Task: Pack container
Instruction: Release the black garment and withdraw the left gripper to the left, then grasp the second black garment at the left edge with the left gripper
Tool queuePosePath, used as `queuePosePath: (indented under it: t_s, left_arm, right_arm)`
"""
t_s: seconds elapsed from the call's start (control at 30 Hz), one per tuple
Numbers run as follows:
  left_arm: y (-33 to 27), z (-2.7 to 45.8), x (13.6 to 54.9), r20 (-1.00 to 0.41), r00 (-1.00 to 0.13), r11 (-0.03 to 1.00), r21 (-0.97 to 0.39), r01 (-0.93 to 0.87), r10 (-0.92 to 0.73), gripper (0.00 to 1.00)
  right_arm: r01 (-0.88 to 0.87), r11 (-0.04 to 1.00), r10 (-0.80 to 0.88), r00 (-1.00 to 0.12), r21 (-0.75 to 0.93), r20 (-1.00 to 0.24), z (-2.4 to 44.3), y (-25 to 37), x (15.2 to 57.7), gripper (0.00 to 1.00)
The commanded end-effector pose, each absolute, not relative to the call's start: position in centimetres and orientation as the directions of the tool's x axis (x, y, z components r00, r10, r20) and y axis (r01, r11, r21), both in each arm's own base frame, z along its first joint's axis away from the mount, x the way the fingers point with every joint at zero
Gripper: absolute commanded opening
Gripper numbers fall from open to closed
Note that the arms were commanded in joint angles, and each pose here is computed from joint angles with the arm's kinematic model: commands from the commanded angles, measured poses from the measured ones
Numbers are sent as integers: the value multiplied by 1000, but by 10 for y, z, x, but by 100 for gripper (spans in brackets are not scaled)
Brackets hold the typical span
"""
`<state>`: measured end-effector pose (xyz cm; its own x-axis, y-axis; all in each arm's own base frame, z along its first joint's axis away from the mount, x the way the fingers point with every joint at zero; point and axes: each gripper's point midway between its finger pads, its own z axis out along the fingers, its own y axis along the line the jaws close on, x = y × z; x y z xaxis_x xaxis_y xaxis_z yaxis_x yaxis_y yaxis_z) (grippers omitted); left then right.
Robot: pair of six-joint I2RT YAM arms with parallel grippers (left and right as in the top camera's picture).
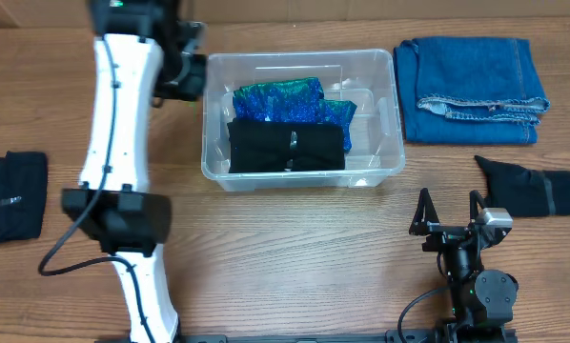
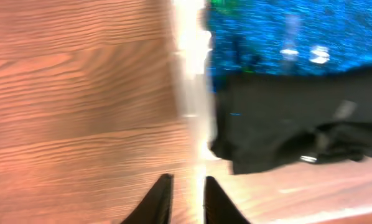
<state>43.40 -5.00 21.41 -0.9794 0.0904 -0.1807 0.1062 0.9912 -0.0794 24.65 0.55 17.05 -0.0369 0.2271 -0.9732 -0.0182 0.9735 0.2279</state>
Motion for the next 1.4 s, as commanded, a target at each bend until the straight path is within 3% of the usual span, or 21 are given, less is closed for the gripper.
queuePosePath:
  t_s: [0.0, 0.27, 0.53, 0.77, 0.97, 1.17, 1.37]
  left_arm:
    - [-3, 217, 434, -183, -983, 997, -77, 19, 4, 32]
    - [113, 197, 418, -136, -969, 974, 67, -218, -207, 33]
    - [191, 185, 372, -56, -901, 902, 26, -432, -430, 38]
    - [249, 118, 322, 66, -817, 819, -5, -574, -573, 58]
    - [277, 95, 319, 14, -802, 801, 63, -595, -597, 62]
    - [296, 88, 342, -92, -841, 821, 180, -541, -534, 76]
    - [300, 67, 364, -118, -895, 858, 253, -447, -431, 76]
  right_arm:
    - [-16, 974, 225, -28, 225, -974, 170, 5, 246, 100]
    - [-16, 974, 225, -28, 225, -974, 170, 5, 246, 100]
    - [-16, 974, 225, -28, 225, -974, 170, 5, 246, 100]
    - [-16, 974, 225, -28, 225, -974, 170, 5, 246, 100]
    - [-16, 974, 225, -28, 225, -974, 170, 5, 246, 100]
    - [-16, 974, 225, -28, 225, -974, 170, 5, 246, 100]
    - [-16, 974, 225, -28, 225, -974, 170, 5, 246, 100]
